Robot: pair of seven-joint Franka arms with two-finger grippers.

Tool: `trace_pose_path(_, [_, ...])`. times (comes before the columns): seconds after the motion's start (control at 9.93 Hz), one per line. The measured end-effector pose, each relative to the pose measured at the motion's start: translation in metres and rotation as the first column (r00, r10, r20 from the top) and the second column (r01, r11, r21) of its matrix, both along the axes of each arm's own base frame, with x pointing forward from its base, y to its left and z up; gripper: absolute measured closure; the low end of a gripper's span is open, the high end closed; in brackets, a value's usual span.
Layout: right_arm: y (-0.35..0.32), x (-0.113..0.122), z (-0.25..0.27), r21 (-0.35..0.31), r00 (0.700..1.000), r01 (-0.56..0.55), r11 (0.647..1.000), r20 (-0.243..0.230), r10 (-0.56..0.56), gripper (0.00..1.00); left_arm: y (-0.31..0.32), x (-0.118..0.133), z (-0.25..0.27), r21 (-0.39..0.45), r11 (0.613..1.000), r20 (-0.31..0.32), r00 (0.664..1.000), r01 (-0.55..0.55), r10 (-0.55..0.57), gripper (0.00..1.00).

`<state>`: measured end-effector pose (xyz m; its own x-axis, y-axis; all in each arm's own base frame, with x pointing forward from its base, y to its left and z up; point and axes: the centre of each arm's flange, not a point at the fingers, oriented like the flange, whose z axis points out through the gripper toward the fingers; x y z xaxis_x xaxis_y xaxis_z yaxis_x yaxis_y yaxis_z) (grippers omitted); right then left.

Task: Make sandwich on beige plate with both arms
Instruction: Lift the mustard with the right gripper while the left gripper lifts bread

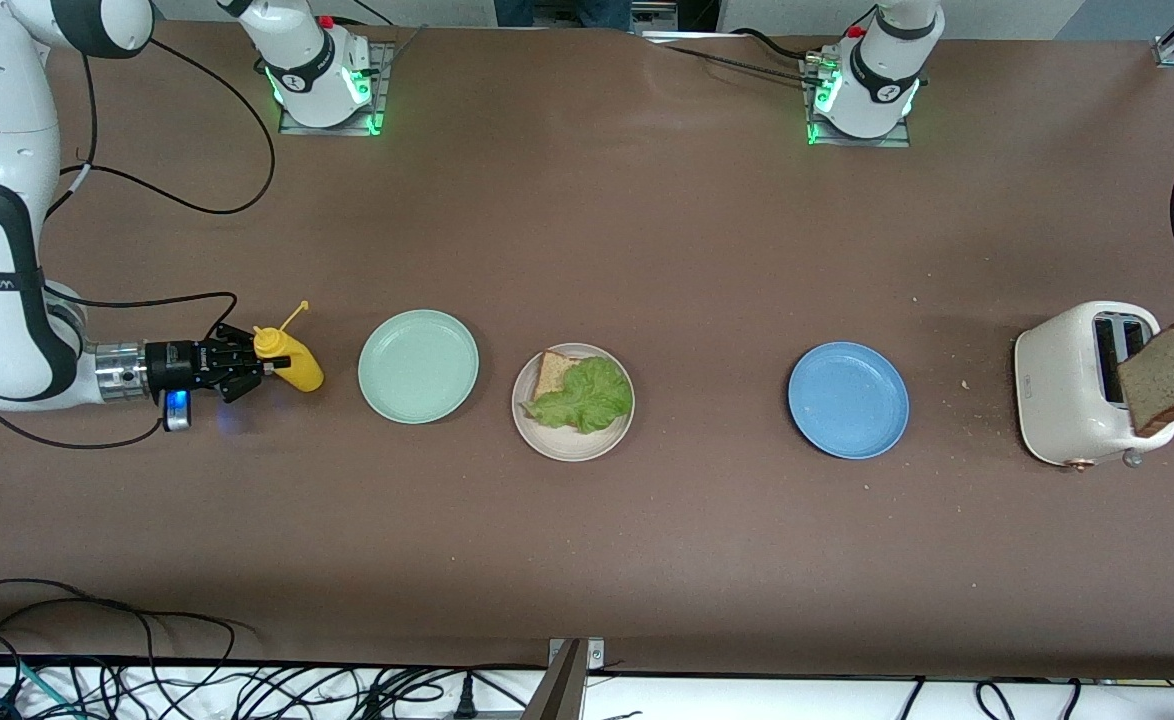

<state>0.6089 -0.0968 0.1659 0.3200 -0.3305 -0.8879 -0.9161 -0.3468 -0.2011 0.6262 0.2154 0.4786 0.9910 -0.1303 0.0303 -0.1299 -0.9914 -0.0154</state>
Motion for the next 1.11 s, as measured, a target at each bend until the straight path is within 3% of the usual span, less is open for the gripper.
trace_pose_path(0.2, [0.002, 0.009, 0.025, -0.016, 1.0, 0.013, 1.0, 0.01, -0.013, 0.84, -0.011, 0.006, 0.01, -0.003, 1.0, 0.021, 1.0, -0.007, 0.007, 0.9])
trace_pose_path(0.4, [0.022, 0.027, 0.067, -0.08, 0.999, 0.049, 0.996, -0.001, -0.049, 0.84, -0.035, 0.013, 0.016, -0.029, 0.999, 0.03, 0.999, -0.033, 0.034, 0.9])
trace_pose_path(0.6, [0.066, 0.043, 0.101, -0.183, 0.997, 0.072, 0.98, -0.01, -0.075, 0.84, -0.064, 0.017, 0.017, -0.149, 0.983, 0.014, 0.994, -0.104, 0.108, 0.9])
trace_pose_path(0.81, [0.112, 0.057, 0.122, -0.301, 0.993, 0.113, 0.947, 0.007, -0.116, 0.84, -0.08, 0.019, 0.019, -0.282, 0.941, -0.008, 0.981, -0.189, 0.195, 0.9])
trace_pose_path(1.11, [0.191, 0.07, 0.151, -0.497, 0.982, 0.191, 0.847, 0.088, -0.17, 0.84, -0.124, 0.026, 0.012, -0.337, 0.916, -0.057, 0.976, -0.216, 0.209, 0.9])
